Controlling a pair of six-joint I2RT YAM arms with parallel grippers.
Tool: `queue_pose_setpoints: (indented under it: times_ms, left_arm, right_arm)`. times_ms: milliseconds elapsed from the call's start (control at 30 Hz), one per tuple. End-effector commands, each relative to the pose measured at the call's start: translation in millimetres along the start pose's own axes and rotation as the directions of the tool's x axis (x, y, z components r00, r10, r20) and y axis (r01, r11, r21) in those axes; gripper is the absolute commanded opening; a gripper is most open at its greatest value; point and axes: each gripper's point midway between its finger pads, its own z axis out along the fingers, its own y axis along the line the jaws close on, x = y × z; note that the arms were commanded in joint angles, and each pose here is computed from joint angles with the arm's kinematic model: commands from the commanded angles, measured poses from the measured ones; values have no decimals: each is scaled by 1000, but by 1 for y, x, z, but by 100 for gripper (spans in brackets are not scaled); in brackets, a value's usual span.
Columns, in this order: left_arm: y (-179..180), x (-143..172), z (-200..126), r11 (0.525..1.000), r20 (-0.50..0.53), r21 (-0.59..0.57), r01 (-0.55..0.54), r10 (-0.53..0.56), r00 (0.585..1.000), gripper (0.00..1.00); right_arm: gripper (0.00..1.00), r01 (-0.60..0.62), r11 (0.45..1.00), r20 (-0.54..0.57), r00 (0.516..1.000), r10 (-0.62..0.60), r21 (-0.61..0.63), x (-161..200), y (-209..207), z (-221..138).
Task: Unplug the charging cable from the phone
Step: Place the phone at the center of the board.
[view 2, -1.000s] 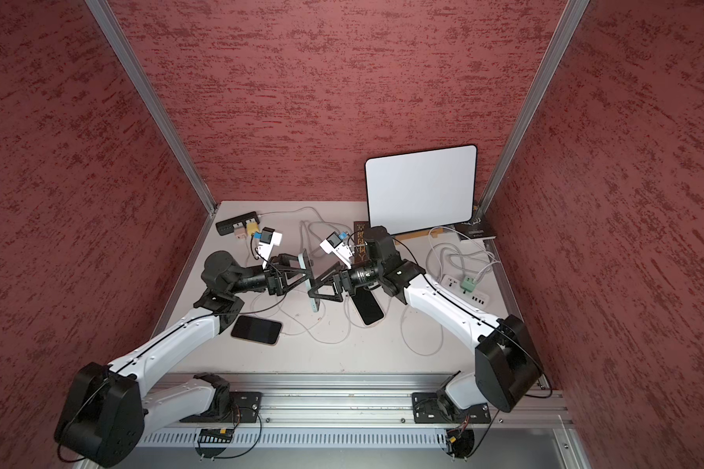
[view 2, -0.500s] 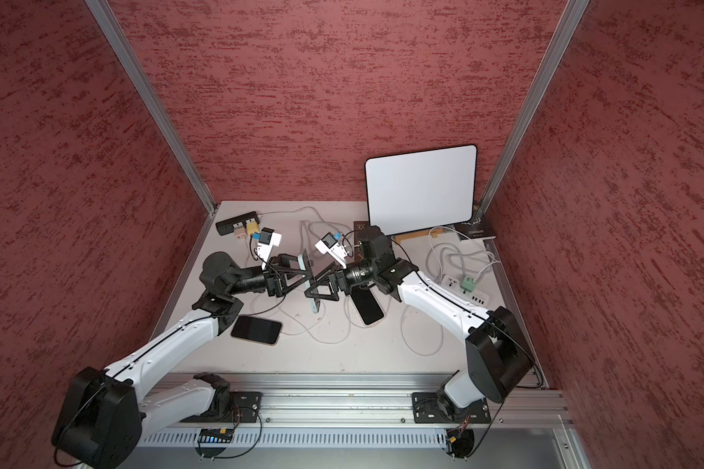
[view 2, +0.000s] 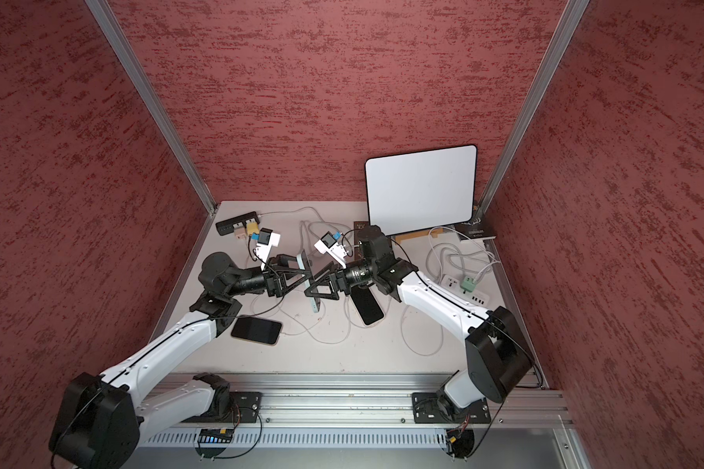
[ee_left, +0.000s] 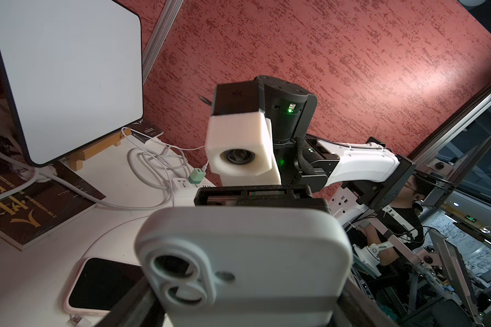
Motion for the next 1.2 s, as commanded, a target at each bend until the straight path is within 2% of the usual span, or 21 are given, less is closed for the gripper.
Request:
queue_pose_setpoints:
  times_ms: [0, 200, 333, 467, 567, 633, 700, 800, 1033, 1167]
  left_arm:
    - [5, -12, -4, 995, 43, -89, -35, 38, 998, 97]
    - [28, -18, -19, 970, 120, -241, 10, 20, 993, 100]
    - [46, -23, -36, 923, 187, -382, 46, 29, 982, 100]
    - [61, -26, -54, 856, 242, -508, 92, 39, 969, 100]
    - [65, -28, -64, 819, 269, -562, 117, 47, 962, 100]
    - [67, -29, -69, 800, 280, -587, 128, 52, 959, 100]
    - [67, -31, -74, 785, 286, -605, 135, 56, 957, 100]
    - [67, -33, -79, 766, 292, -627, 140, 64, 954, 100]
    - [69, -33, -88, 731, 299, -667, 146, 83, 951, 100]
    - [70, -34, -90, 721, 301, -677, 146, 91, 949, 100]
  right_arm:
    - [32, 11, 998, 13, 1000, -12, 68, -4, -3, -2]
    - [23, -52, 985, -11, 998, 55, 166, 7, -20, -5]
    - [20, -120, 950, -26, 991, 133, 289, 17, -43, -9]
    - [21, -209, 869, -32, 968, 249, 449, 31, -72, -15]
    - [22, -218, 791, -52, 952, 301, 571, 42, -90, -18]
    - [24, -206, 729, -75, 940, 333, 653, 51, -101, -21]
    - [26, -169, 642, -97, 929, 358, 748, 59, -114, -28]
    - [26, -115, 545, -129, 912, 389, 831, 70, -125, -35]
    - [29, -19, 448, -208, 867, 453, 894, 93, -144, -29]
    - [30, 18, 431, -248, 839, 484, 902, 108, -153, -22]
